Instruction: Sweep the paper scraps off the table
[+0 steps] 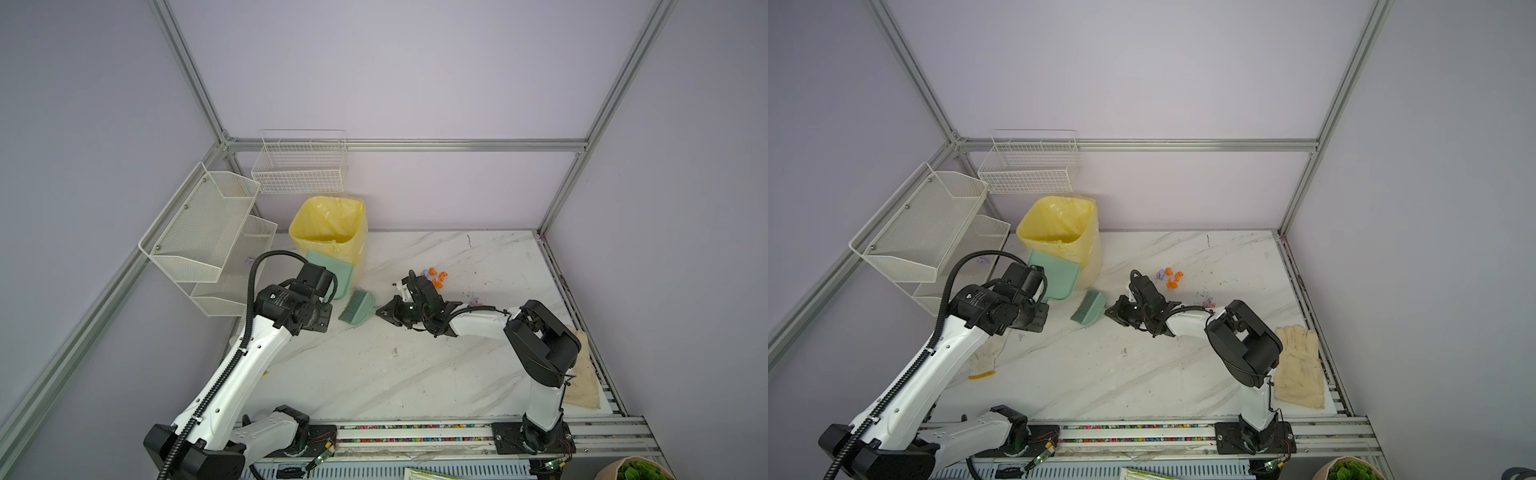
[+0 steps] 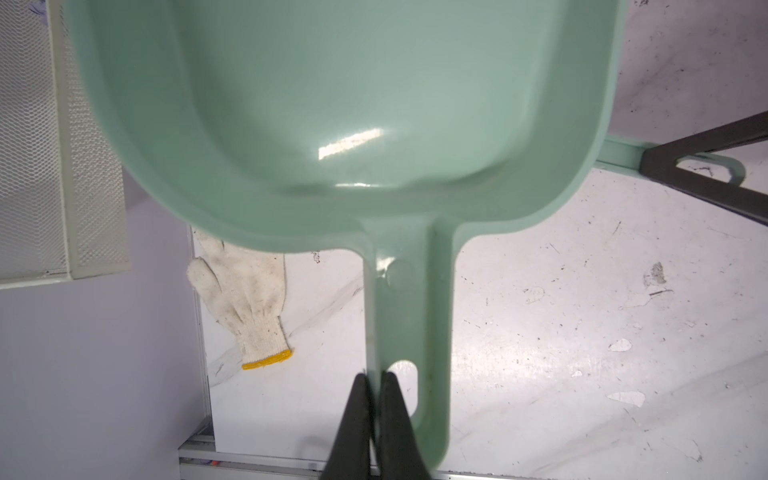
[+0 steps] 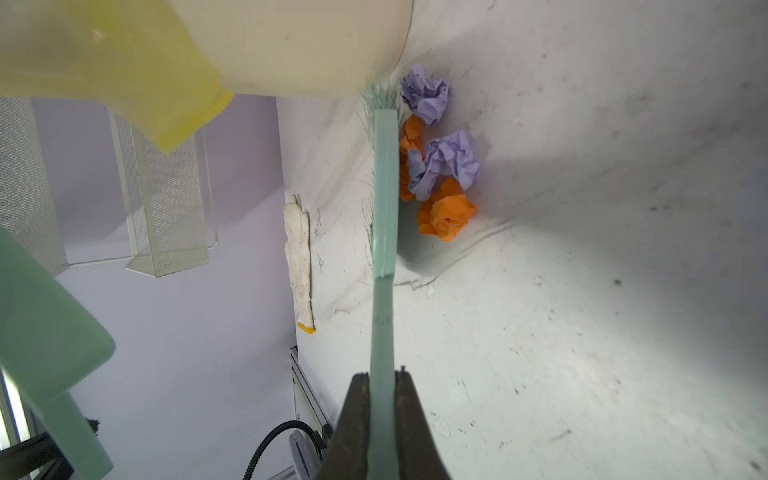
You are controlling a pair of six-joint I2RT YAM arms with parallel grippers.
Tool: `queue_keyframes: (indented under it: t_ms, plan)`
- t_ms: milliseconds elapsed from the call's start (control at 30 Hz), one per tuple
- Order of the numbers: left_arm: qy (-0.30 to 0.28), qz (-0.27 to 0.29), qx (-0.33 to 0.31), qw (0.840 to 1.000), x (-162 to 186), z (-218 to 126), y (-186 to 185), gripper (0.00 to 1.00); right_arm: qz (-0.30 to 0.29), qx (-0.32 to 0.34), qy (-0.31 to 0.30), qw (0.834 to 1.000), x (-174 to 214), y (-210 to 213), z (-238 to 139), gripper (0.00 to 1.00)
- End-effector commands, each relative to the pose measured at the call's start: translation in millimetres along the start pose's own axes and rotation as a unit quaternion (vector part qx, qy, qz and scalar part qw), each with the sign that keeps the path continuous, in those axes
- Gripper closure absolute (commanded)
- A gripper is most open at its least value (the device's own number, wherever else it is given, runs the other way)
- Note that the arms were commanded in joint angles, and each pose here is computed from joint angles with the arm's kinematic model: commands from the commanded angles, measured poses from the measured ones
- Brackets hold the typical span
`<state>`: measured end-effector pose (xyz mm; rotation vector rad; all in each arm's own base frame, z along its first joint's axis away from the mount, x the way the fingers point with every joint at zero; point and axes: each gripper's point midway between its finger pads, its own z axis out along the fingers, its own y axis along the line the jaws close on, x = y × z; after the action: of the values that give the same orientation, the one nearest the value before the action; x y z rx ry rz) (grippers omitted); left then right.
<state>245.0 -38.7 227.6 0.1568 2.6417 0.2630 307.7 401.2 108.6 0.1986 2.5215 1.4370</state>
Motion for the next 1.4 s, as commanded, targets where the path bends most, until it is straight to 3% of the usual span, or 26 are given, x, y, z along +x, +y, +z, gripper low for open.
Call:
queue_keyframes:
  t_ms: [0,233,433,633,867,1100,1367]
  plan:
    - [0.001,-0.018,0.030,0.999,3,5,-12,1.00,0.007,-0.005,-0.018,1.000,-1,5,-21,1.00]
    - [0.017,-0.023,0.085,0.996,16,12,-34,1.00,0.027,0.000,-0.059,0.998,-2,-15,-78,1.00]
    - [0.038,-0.039,0.104,0.993,18,22,-46,1.00,0.011,-0.035,-0.080,0.996,-12,12,-118,1.00]
    - [0.058,-0.054,0.115,0.990,21,34,-56,1.00,-0.033,-0.033,-0.093,0.995,-33,34,-133,1.00]
    - [0.054,-0.059,0.098,0.992,14,33,-51,1.00,-0.048,-0.020,-0.072,0.996,-53,24,-92,1.00]
    - [0.057,-0.052,0.083,0.994,11,33,-46,1.00,-0.037,-0.051,-0.049,0.997,-64,19,-53,1.00]
    - [0.060,-0.042,0.071,0.995,8,39,-44,1.00,-0.025,-0.040,-0.050,0.998,-64,4,-45,1.00]
